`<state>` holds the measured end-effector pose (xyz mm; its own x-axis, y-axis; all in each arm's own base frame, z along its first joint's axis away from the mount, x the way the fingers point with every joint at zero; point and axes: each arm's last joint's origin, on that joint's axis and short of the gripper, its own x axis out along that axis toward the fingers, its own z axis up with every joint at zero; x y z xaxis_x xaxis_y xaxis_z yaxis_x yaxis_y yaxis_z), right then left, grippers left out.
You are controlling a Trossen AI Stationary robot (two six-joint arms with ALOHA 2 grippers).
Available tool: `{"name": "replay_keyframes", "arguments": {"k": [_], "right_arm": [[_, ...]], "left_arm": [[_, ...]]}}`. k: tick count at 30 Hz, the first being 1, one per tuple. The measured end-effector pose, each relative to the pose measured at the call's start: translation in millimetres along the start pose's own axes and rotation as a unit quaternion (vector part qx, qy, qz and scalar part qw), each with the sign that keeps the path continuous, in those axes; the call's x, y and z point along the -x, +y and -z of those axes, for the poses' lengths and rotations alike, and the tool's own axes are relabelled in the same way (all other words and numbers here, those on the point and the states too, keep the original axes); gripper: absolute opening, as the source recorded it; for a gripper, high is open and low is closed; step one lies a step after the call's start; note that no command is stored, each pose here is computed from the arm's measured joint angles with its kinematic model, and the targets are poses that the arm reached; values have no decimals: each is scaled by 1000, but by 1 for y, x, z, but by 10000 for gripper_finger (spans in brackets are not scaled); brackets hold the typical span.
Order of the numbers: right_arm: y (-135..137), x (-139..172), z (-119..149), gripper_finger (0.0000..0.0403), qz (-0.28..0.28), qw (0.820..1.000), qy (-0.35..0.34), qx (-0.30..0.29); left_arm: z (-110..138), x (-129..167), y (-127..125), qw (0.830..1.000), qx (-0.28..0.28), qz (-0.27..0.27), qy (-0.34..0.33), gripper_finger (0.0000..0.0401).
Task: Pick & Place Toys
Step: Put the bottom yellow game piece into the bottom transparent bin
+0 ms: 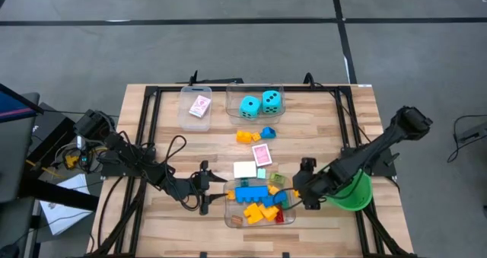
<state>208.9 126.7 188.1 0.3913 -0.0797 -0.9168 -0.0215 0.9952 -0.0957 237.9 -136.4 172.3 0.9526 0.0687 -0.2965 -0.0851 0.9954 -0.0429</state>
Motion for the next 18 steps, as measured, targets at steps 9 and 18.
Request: {"name": "replay_keyframes", "arguments": {"k": [9,18], "right_arm": [[4,-20,-2,398,-2,1000,25,7],[-6,-28,-7,398,-2,999,42,-1]], "left_arm": [[0,0,0,1000,0,0,0,213],[0,0,0,1000,0,0,1,213]]}}
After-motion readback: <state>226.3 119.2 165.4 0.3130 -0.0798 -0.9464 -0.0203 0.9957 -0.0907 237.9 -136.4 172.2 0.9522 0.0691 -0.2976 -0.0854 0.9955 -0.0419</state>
